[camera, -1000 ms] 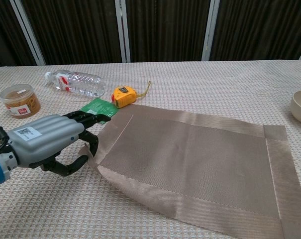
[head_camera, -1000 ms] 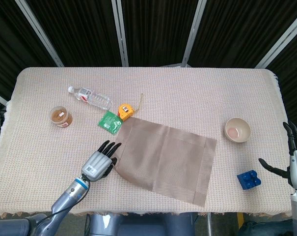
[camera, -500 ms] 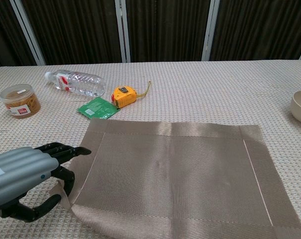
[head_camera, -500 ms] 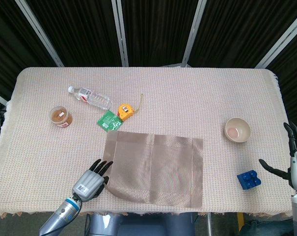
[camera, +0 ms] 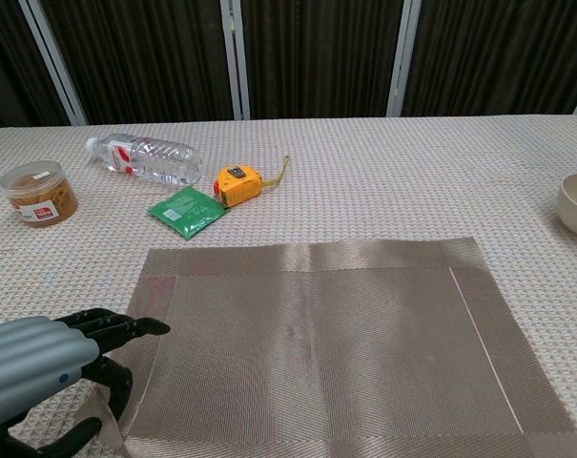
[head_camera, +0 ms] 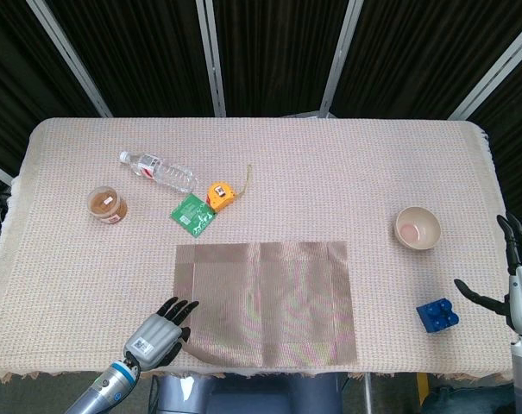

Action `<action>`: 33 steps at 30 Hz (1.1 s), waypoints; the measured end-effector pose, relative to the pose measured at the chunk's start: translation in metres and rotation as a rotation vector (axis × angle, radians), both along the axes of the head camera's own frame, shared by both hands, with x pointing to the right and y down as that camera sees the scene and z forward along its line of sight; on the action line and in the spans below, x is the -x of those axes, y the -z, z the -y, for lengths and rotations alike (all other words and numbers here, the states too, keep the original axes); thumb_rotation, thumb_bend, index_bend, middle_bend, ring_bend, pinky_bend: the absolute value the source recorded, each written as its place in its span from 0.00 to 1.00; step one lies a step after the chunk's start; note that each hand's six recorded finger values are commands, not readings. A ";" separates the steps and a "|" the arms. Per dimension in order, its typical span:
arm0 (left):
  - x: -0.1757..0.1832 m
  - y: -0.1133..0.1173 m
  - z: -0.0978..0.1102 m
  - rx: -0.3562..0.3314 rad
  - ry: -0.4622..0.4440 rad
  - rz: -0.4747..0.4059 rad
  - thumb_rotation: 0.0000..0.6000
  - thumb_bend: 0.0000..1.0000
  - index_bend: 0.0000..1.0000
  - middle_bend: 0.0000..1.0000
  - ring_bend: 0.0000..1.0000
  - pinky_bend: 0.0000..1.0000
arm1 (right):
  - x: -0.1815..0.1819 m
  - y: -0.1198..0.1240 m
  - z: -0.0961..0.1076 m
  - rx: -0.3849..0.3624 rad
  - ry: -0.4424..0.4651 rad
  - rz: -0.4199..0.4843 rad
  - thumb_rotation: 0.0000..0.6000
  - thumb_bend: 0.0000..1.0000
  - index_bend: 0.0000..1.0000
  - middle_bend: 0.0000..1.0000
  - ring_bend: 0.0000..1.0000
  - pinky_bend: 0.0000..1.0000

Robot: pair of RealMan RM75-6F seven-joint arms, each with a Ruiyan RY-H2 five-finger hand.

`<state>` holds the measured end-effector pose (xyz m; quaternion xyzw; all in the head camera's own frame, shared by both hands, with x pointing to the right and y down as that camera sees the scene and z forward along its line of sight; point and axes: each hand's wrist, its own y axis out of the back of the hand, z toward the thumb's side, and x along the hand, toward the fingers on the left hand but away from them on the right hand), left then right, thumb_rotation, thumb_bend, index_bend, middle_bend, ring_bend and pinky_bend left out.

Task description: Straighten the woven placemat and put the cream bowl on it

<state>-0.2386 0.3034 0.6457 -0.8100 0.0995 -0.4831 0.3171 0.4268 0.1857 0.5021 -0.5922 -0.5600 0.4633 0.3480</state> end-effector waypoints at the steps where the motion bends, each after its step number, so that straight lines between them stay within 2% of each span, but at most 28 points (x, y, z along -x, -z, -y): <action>1: 0.000 0.001 0.000 0.006 -0.001 -0.004 1.00 0.00 0.00 0.00 0.00 0.00 | 0.000 0.000 0.000 -0.001 0.001 -0.001 1.00 0.00 0.00 0.00 0.00 0.00; 6: 0.008 0.015 0.007 0.022 0.018 -0.048 1.00 0.00 0.00 0.00 0.00 0.00 | 0.001 0.000 -0.001 0.003 0.005 -0.005 1.00 0.00 0.00 0.00 0.00 0.00; 10: 0.019 0.034 0.020 -0.021 0.024 -0.072 1.00 0.00 0.00 0.00 0.00 0.00 | 0.002 -0.001 -0.002 0.007 0.008 -0.007 1.00 0.00 0.00 0.00 0.00 0.00; 14: 0.037 0.056 0.041 -0.111 0.068 -0.084 1.00 0.00 0.00 0.00 0.00 0.00 | 0.004 -0.002 -0.002 0.009 0.012 -0.009 1.00 0.00 0.00 0.00 0.00 0.00; 17: 0.053 0.070 0.061 -0.185 0.137 -0.084 1.00 0.00 0.00 0.00 0.00 0.00 | 0.005 -0.004 -0.002 0.017 0.017 -0.018 1.00 0.00 0.00 0.00 0.00 0.00; 22: 0.088 0.089 0.101 -0.353 0.298 -0.062 1.00 0.00 0.00 0.00 0.00 0.00 | 0.005 -0.014 -0.004 0.063 0.025 -0.048 1.00 0.00 0.00 0.00 0.00 0.00; 28: 0.141 0.105 0.138 -0.517 0.469 0.030 1.00 0.00 0.00 0.00 0.00 0.00 | 0.008 -0.036 -0.003 0.158 0.043 -0.052 1.00 0.00 0.00 0.00 0.00 0.00; 31: 0.159 0.109 0.148 -0.557 0.529 0.054 1.00 0.00 0.00 0.00 0.00 0.00 | 0.014 -0.051 0.000 0.226 0.066 -0.036 1.00 0.00 0.01 0.00 0.00 0.00; 33: 0.169 0.109 0.151 -0.566 0.557 0.065 1.00 0.00 0.00 0.00 0.00 0.00 | 0.018 -0.063 0.003 0.282 0.088 -0.032 1.00 0.00 0.08 0.00 0.00 0.00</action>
